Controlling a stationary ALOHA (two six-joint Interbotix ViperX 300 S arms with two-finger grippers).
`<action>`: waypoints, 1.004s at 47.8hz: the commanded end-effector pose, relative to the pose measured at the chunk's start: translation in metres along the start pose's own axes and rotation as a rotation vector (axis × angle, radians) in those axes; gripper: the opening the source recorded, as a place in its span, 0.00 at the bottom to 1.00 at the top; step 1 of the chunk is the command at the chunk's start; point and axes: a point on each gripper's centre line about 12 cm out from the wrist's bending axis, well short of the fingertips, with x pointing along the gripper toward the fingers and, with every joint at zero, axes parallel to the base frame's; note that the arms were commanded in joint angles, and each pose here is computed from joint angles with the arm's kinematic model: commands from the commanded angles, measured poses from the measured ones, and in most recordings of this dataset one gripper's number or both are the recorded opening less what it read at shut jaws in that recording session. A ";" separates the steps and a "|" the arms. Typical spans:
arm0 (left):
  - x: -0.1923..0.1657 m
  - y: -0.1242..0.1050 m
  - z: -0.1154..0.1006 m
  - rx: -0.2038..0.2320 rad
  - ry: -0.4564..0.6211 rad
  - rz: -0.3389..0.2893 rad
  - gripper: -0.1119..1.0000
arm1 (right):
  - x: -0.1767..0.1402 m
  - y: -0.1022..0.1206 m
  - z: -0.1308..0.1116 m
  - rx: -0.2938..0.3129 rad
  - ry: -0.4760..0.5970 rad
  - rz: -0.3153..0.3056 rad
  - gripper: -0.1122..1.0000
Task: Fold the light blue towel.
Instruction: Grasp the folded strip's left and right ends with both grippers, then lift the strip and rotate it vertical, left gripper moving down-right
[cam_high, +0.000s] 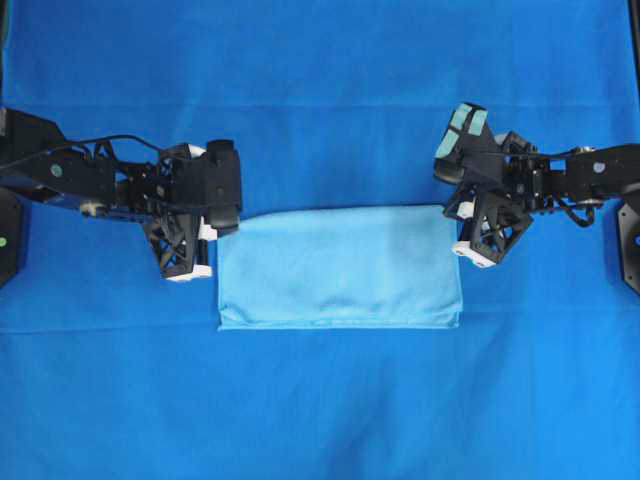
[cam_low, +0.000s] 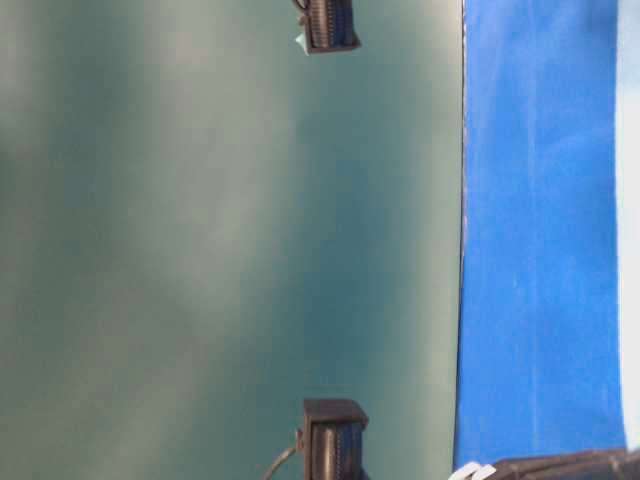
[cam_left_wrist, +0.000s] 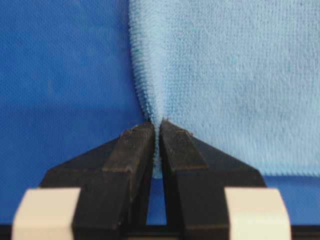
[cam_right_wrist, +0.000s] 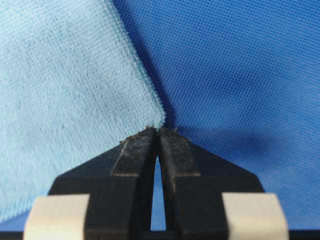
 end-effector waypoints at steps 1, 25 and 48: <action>-0.019 -0.004 0.021 0.013 -0.057 -0.007 0.12 | -0.018 0.005 0.015 -0.006 -0.046 0.007 0.12; -0.102 -0.008 0.090 0.024 -0.158 -0.020 0.12 | -0.120 0.017 0.044 -0.016 -0.109 -0.024 0.12; -0.144 -0.011 0.102 0.032 -0.259 -0.026 0.12 | -0.147 0.018 0.054 -0.043 -0.179 -0.039 0.12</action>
